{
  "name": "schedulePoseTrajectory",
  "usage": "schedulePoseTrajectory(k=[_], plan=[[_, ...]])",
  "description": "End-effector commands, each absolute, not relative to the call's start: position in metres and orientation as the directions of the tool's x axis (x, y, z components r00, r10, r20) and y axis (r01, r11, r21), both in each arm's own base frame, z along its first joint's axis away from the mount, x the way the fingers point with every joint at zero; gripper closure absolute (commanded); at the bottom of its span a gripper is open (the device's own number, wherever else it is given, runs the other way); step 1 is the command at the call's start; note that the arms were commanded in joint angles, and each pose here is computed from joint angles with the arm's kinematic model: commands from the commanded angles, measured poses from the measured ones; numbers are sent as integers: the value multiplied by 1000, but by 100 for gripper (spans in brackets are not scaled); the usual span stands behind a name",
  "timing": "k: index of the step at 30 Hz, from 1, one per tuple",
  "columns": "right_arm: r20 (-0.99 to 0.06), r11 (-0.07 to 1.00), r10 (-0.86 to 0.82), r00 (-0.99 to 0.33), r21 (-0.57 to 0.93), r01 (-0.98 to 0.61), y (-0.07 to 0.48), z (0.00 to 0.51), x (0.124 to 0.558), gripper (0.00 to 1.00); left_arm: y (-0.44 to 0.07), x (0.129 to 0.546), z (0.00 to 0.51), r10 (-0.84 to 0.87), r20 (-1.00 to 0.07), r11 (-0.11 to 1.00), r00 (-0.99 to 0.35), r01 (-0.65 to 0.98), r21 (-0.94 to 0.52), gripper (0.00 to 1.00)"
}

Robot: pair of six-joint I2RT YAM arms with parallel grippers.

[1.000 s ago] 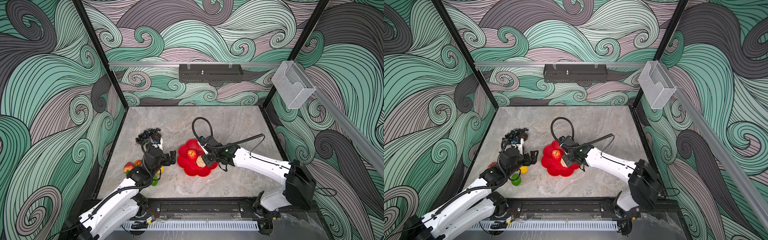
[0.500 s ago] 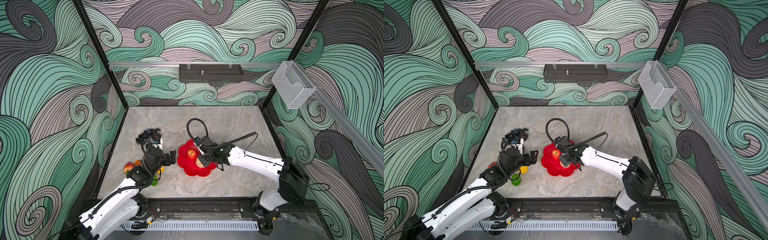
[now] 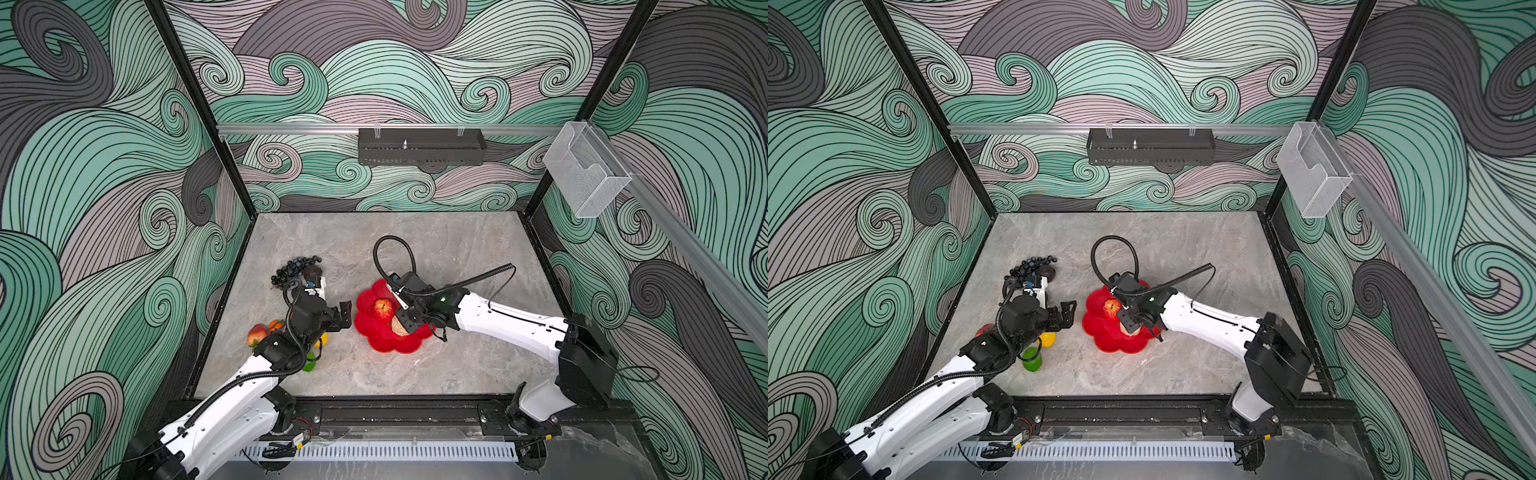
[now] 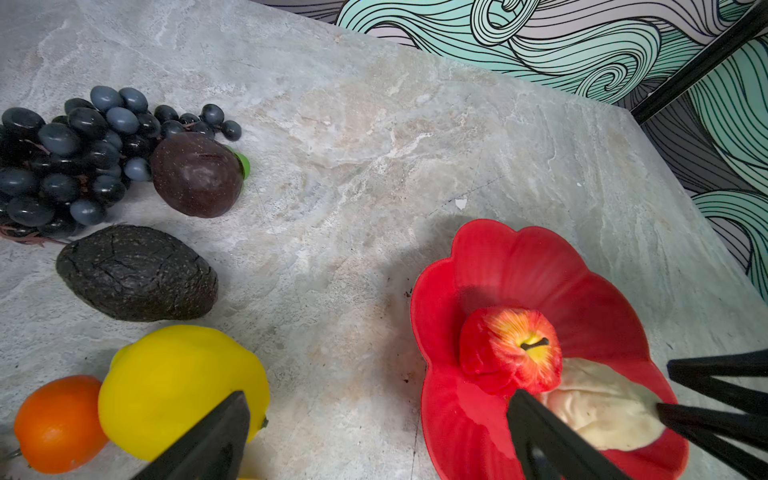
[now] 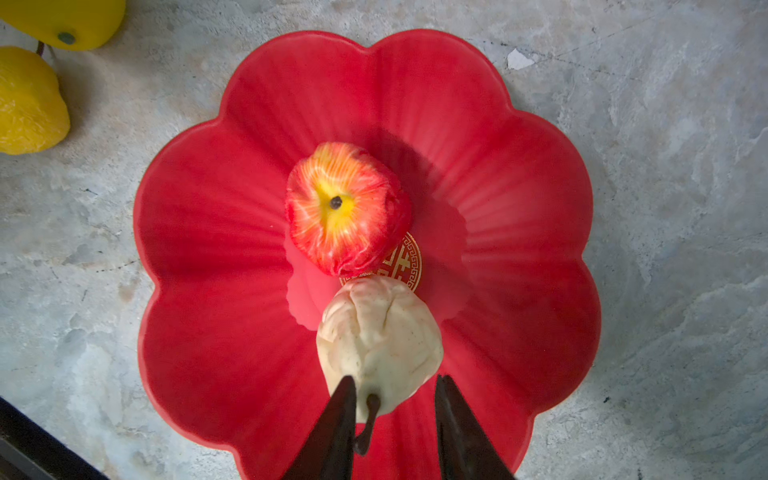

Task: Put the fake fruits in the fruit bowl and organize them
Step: 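Open the right gripper to release the squash in the bowl, then close the right gripper on the pale squash again inside the bowl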

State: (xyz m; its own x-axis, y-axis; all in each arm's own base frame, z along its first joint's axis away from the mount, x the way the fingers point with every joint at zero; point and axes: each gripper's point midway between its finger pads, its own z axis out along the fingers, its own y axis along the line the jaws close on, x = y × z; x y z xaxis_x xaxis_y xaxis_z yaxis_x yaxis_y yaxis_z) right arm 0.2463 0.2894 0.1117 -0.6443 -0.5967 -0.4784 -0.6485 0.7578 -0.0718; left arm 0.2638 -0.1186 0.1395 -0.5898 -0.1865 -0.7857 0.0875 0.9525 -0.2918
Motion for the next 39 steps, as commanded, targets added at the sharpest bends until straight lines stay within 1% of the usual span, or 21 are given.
schedulePoseTrajectory(k=[1,9,19,27,33,36,39], plan=[[-511,759,-576,-637,-46,-650,294,127,244,62,-115,268,146,-184,-797,958,-575,75,-275,1],[-527,750,-561,-638,3,-661,301,131,240,57,-116,269,145,-182,-795,959,-578,75,-274,1],[-530,738,-557,-640,38,-674,305,131,235,56,-116,269,145,-179,-795,959,-580,76,-272,1],[-555,741,-546,-628,31,-671,302,141,236,55,-116,269,145,-180,-794,959,-581,75,-272,1],[-597,756,-523,-608,4,-654,288,155,241,50,-116,269,144,-178,-793,959,-582,76,-271,1],[-600,760,-497,-627,48,-649,289,151,239,50,-118,270,142,-179,-790,959,-587,75,-273,1],[-589,743,-456,-667,159,-650,303,140,231,50,-118,271,142,-184,-787,958,-589,72,-278,1]])
